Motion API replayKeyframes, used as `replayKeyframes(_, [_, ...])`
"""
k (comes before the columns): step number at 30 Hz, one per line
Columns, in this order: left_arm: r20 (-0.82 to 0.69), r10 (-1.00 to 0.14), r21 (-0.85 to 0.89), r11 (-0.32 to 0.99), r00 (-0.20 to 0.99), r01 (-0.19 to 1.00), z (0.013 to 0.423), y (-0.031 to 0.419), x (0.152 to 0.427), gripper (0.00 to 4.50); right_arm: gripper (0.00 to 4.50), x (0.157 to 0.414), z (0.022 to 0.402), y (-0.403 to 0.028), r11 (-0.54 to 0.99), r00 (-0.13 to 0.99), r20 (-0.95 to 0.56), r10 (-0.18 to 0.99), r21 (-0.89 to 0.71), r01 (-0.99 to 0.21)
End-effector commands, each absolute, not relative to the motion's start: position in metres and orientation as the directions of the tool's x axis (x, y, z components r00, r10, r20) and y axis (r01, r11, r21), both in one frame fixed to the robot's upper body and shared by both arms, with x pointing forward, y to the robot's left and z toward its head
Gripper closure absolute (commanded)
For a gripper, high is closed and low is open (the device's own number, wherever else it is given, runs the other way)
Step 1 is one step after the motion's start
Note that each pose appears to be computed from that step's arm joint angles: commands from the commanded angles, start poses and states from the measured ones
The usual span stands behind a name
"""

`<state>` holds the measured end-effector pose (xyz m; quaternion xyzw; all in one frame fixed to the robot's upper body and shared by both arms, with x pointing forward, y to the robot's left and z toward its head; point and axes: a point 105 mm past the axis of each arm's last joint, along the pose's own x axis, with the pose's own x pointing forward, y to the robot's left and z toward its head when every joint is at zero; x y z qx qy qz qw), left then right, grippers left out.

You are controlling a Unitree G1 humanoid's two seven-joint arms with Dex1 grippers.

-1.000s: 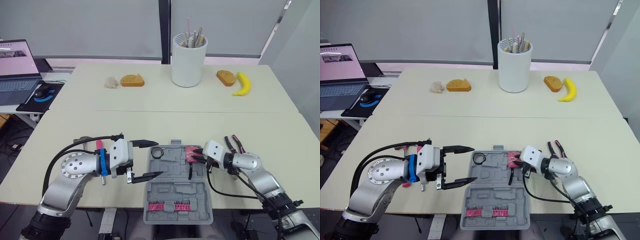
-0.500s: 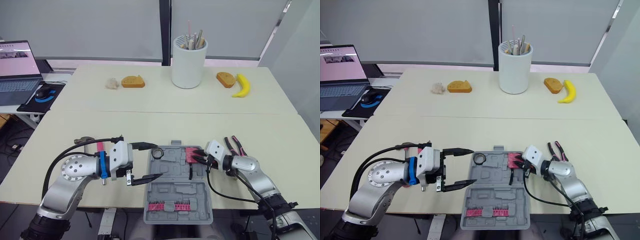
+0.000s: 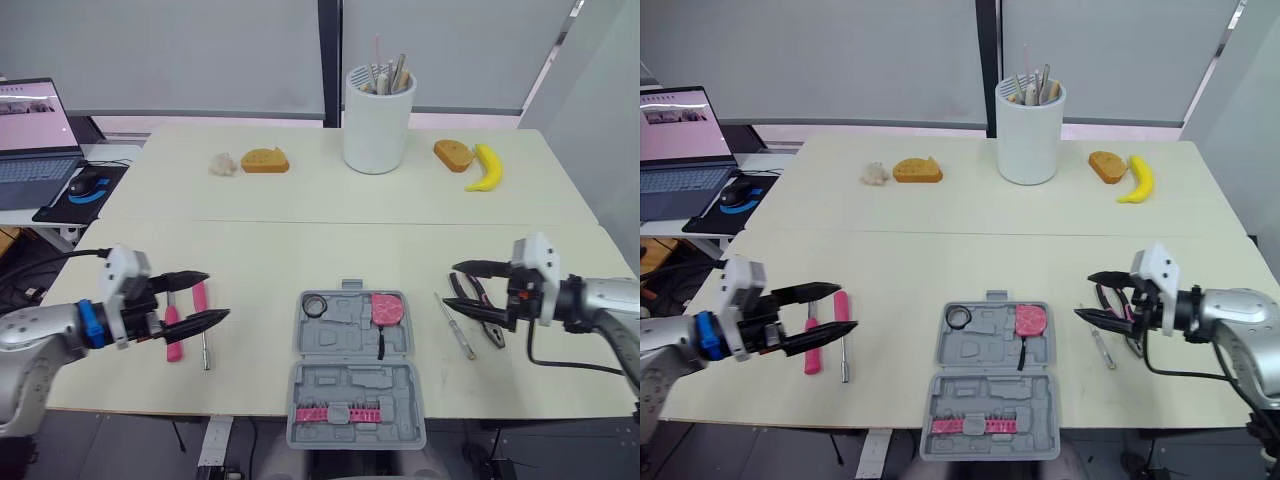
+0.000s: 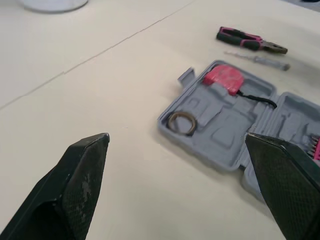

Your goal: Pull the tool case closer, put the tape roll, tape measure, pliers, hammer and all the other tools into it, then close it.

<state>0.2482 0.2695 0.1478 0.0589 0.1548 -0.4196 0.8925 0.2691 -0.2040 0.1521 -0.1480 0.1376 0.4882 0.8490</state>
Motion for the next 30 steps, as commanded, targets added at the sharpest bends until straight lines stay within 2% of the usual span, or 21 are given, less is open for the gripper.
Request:
replayKeyframes(1, [-0.307, -0.667, 0.001, 0.713, 0.679, 0.701, 0.169, 0.303, 0.246, 0.00, 0.04, 0.267, 0.167, -0.235, 0.551, 0.560, -0.410, 0.720, -0.153, -0.820])
replayKeyframes(6, [-0.351, -0.542, 0.014, 0.812, 0.763, 0.584, 0.172, 0.355, 0.238, 0.00, 0.04, 0.268, 0.173, -0.286, 0.693, 0.703, -0.405, 0.585, -0.202, -0.692])
replayKeyframes(11, [-0.383, -0.473, -0.034, 0.866, 0.793, 0.499, 0.170, 0.389, 0.229, 0.00, 0.04, 0.261, 0.166, -0.303, 0.732, 0.720, -0.398, 0.568, -0.155, -0.663])
replayKeyframes(14, [-0.431, -0.421, -0.060, 0.896, 0.798, 0.440, 0.160, 0.408, 0.218, 0.00, 0.04, 0.260, 0.166, -0.324, 0.780, 0.760, -0.391, 0.519, -0.146, -0.608])
replayKeyframes(24, [-0.416, -0.417, -0.065, 0.900, 0.808, 0.430, 0.146, 0.407, 0.219, 0.00, 0.04, 0.256, 0.154, -0.337, 0.800, 0.762, -0.425, 0.489, -0.131, -0.586])
replayKeyframes(30, [-0.436, -0.413, -0.082, 0.903, 0.800, 0.422, 0.141, 0.406, 0.220, 0.00, 0.04, 0.262, 0.155, -0.347, 0.830, 0.814, -0.386, 0.434, -0.180, -0.528])
